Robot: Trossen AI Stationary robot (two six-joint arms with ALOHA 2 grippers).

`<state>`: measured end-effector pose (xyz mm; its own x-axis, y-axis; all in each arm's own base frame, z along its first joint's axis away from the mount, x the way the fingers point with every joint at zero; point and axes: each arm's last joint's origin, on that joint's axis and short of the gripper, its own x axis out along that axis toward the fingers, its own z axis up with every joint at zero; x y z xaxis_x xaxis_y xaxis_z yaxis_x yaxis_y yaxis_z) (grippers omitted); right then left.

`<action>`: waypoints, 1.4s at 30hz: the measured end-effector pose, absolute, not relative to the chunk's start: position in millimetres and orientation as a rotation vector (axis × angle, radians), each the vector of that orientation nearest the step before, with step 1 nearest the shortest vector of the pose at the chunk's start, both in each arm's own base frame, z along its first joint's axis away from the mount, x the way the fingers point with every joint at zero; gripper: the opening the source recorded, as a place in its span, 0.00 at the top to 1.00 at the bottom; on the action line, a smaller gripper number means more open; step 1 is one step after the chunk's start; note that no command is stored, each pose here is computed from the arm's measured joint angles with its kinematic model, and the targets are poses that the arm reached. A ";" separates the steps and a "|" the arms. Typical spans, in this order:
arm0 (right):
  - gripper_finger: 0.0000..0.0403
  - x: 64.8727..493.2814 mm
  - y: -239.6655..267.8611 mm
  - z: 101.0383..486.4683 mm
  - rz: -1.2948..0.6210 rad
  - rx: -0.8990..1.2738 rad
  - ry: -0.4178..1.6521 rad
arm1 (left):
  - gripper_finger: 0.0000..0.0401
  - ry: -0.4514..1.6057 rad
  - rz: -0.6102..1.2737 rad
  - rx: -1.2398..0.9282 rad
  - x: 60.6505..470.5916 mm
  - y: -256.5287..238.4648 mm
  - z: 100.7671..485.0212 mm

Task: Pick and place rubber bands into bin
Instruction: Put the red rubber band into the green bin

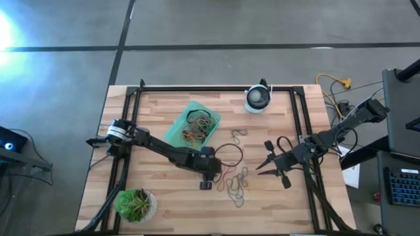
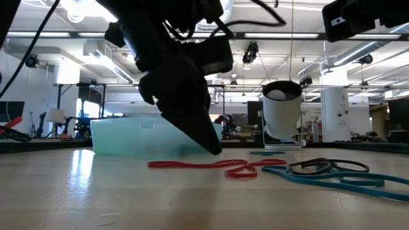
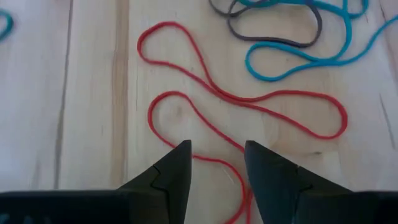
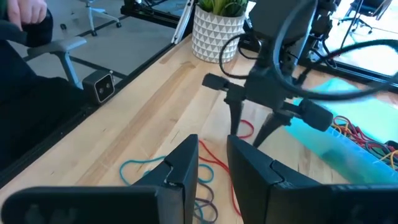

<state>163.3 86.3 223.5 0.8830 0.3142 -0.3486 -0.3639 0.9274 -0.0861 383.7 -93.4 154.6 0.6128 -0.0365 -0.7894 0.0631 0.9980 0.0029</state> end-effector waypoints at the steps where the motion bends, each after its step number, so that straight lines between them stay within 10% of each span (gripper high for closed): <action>1: 0.80 163.3 86.2 223.2 0.354 -0.151 0.338 | 0.66 0.913 -0.049 0.013 383.5 -92.5 153.7; 42: 0.80 162.8 85.7 220.4 0.351 -0.147 0.346 | 0.66 0.977 -0.146 -0.018 377.0 -91.3 141.2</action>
<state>162.8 85.7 220.4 0.8813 0.3107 -0.3561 -0.3603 0.9293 -0.0811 377.0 -91.3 141.2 0.5503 -0.1309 -0.8246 0.1150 0.9901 -0.0804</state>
